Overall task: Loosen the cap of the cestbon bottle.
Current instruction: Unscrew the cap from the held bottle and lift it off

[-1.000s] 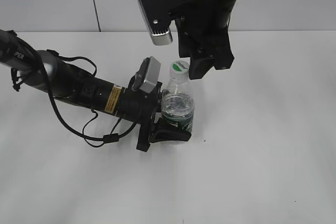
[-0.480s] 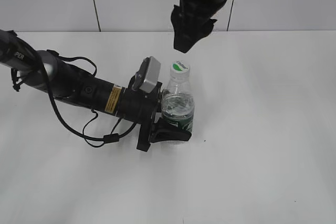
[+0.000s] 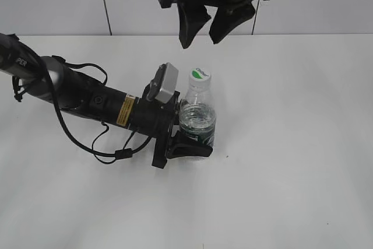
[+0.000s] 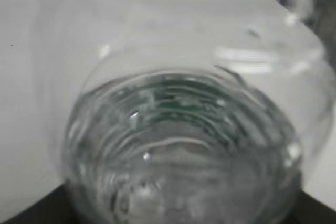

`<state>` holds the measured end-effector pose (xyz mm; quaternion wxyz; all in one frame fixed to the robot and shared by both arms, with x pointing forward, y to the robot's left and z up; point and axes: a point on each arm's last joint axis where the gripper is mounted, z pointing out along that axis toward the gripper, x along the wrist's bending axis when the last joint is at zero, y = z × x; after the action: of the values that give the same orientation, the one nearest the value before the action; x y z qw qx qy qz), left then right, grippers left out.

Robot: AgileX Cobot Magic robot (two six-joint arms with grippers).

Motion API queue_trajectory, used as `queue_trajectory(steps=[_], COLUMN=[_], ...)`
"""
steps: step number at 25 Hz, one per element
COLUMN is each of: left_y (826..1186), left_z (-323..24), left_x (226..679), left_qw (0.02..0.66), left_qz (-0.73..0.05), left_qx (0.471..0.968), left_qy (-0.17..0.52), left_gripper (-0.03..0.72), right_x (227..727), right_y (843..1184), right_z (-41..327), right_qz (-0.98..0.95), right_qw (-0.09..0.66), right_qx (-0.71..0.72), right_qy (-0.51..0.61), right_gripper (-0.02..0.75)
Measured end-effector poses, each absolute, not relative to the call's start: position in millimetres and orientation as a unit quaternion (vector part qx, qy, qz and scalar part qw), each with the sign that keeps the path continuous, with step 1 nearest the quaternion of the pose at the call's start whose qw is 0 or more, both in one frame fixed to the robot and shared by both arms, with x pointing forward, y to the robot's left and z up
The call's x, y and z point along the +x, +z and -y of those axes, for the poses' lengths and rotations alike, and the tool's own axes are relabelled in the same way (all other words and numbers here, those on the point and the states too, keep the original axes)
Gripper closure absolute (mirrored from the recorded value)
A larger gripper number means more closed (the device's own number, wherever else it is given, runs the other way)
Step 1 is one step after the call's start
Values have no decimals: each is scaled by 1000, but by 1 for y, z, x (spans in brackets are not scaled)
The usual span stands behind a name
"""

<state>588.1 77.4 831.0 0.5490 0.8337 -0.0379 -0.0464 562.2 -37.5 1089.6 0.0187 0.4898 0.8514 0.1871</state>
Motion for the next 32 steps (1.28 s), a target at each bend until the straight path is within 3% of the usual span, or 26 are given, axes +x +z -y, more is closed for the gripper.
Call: queue_trajectory(steps=[20, 32], left_y=[831, 831], left_z=[-77, -77], left_x=[588, 589], left_qw=[552, 553], left_qz=[29, 29], left_qx=[832, 832], left_qy=[-45, -45], left_gripper=[280, 280], right_x=[562, 563], right_y=[1046, 1042], right_z=[35, 34], right_qz=[-782, -781], right_qw=[-35, -37], right_qx=[609, 611], right_qy=[126, 122], right_gripper=[326, 328])
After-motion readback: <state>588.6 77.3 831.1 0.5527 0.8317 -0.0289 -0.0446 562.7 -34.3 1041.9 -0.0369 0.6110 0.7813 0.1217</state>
